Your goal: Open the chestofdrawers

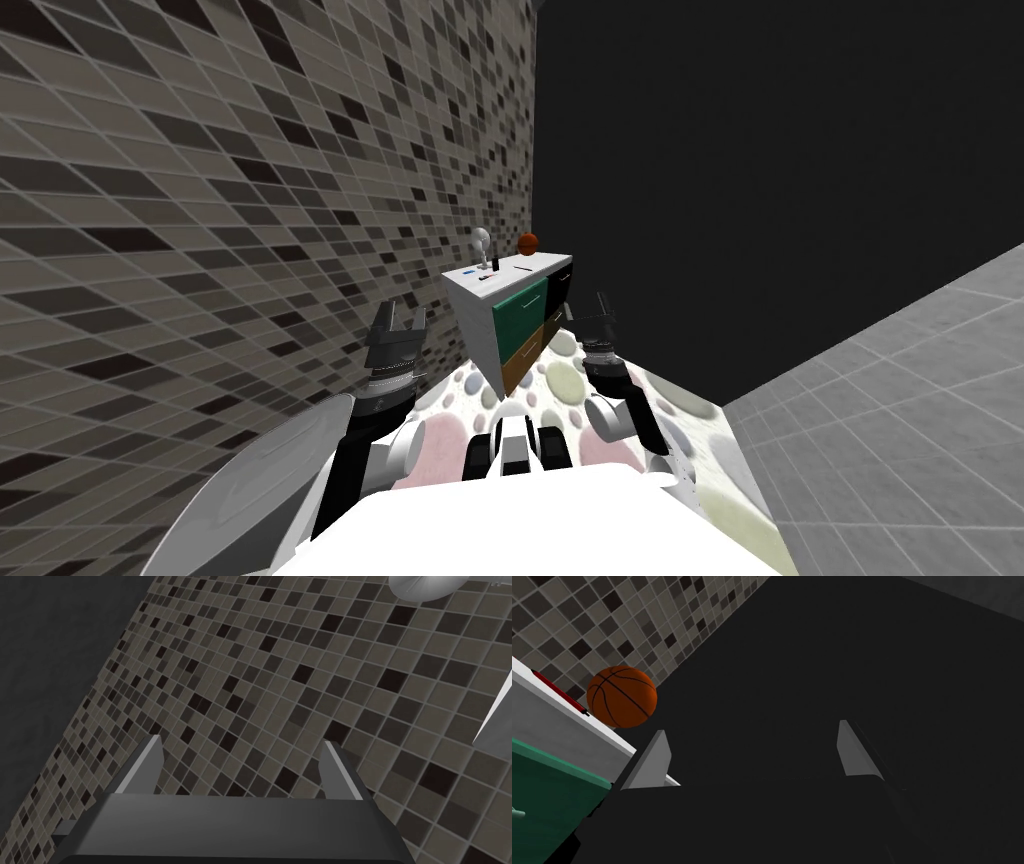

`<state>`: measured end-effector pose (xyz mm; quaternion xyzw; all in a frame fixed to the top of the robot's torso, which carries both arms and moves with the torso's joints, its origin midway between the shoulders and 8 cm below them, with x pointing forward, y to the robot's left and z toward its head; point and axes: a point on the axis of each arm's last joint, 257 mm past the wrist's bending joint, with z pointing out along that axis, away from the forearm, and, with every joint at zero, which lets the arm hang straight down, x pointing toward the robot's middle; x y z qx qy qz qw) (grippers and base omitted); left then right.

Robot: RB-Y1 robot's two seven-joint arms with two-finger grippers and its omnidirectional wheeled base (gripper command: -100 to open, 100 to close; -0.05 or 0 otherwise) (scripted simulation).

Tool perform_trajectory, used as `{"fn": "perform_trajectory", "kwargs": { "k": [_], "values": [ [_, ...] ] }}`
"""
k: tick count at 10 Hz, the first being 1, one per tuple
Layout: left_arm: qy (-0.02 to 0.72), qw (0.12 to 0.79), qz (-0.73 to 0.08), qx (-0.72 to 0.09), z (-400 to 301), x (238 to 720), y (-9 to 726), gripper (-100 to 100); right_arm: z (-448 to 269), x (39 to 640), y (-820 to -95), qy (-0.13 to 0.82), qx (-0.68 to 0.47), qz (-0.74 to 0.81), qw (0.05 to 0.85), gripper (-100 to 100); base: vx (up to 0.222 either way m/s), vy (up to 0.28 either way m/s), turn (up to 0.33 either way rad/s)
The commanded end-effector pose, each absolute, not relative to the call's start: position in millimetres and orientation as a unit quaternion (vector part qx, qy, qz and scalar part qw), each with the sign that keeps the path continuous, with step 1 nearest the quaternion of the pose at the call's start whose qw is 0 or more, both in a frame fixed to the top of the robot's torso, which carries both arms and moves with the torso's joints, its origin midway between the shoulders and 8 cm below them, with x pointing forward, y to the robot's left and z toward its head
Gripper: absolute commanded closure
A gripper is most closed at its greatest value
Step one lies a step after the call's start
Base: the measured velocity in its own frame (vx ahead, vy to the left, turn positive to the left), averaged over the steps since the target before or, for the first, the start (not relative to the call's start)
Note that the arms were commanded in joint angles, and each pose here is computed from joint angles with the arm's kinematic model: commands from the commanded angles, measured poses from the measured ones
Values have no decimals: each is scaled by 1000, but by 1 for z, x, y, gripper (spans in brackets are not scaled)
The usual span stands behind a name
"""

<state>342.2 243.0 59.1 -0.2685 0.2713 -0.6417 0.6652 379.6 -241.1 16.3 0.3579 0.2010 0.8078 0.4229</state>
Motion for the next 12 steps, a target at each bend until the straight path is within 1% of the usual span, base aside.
{"fn": "perform_trajectory", "kwargs": {
  "k": [1, 3, 4, 5, 6, 7, 8, 9, 10, 12],
  "values": [
    [271, 665, -642, -269, 59, 342, 243, 0, 9, 388, -234, 178, 380, 831, 365, -100, 49, -77, 54],
    [271, 665, -642, -269, 59, 342, 243, 0, -3, 398, -223, 153, 406, 851, 295, -100, 39, -78, 123],
    [271, 665, -642, -269, 59, 342, 243, 0, -3, 398, -224, 147, 408, 855, 285, -100, 43, -79, 45],
    [271, 665, -642, -269, 59, 342, 243, 0, -10, 404, -217, 133, 422, 862, 247, -100, 47, -67, 76],
    [271, 665, -642, -269, 59, 342, 243, 0, -10, 404, -217, 131, 423, 863, 243, -100, 41, -53, 43],
    [271, 665, -642, -269, 59, 342, 243, 0, -17, 409, -211, 115, 436, 869, 203, -100, 50, -55, 94],
    [271, 665, -642, -269, 59, 342, 243, 0, -17, 409, -211, 114, 437, 869, 201, -100, 34, -53, 44],
    [271, 665, -642, -269, 59, 342, 243, 0, -25, 415, -204, 98, 451, 873, 160, -100, 34, -62, 82],
    [271, 665, -642, -269, 59, 342, 243, 0, -25, 415, -204, 97, 451, 873, 159, -100, 35, -66, 61],
    [271, 665, -642, -269, 59, 342, 243, 0, -43, 426, -187, 68, 477, 872, 84, -100, 42, -92, 111]
  ]
}}
